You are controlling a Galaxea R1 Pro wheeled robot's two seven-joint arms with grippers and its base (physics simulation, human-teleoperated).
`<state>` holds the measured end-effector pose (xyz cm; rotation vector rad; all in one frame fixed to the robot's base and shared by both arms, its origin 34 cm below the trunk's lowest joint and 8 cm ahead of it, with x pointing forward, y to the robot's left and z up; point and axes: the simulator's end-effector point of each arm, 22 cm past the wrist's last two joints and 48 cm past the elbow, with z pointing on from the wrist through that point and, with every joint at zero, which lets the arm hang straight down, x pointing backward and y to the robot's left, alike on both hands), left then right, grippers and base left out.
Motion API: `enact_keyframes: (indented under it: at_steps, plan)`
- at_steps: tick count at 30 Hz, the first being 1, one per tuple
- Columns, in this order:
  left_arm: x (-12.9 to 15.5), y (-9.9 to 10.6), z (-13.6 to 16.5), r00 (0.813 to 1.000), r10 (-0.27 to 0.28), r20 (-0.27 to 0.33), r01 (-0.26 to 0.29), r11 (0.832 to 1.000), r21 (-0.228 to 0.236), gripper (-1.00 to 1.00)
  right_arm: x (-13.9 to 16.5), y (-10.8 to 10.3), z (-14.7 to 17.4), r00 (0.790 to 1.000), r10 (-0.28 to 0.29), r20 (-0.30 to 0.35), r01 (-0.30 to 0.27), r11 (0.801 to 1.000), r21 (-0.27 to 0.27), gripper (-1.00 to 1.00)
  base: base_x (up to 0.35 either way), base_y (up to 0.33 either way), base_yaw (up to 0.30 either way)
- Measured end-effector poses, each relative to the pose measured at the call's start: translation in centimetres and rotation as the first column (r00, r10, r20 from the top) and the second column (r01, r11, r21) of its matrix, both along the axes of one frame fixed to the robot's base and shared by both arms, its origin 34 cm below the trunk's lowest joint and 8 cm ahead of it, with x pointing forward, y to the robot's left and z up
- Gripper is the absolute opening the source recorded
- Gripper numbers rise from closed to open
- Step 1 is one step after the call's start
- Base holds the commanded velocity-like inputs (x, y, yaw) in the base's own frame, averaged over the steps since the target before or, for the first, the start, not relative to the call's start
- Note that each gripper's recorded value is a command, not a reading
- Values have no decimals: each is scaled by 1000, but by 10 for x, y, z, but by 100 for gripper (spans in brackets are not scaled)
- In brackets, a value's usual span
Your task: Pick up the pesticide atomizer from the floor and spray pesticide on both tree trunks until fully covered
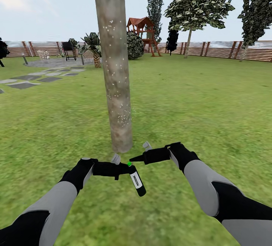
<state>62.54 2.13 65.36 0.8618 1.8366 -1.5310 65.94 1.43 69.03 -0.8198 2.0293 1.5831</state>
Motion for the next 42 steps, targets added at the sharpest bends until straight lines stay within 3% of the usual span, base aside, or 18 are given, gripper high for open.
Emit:
enact_keyframes:
  at_steps: [31, 36, 38, 42]
  plan:
    - [0, 1, 0, 1000, 1, 1, -1, 1000, 1, -100, 8, 2, -8, 999, -36, 11, 36, 998, -41, -100, 0, 0, 0]
    - [0, 1, 0, 1000, 1, 1, -1, 1000, 1, -100, 48, -20, 24, 987, -129, 97, 137, 987, -85, -100, 0, 0, 0]
    - [0, 1, 0, 1000, 2, 1, -2, 1000, 0, -100, 66, -32, 42, 973, -172, 154, 189, 977, -99, -100, 0, 0, 0]
    - [0, 1, 0, 1000, 2, 1, -2, 1000, 0, -100, 94, -66, 44, 939, -262, 221, 300, 940, -161, -100, 0, 0, 0]
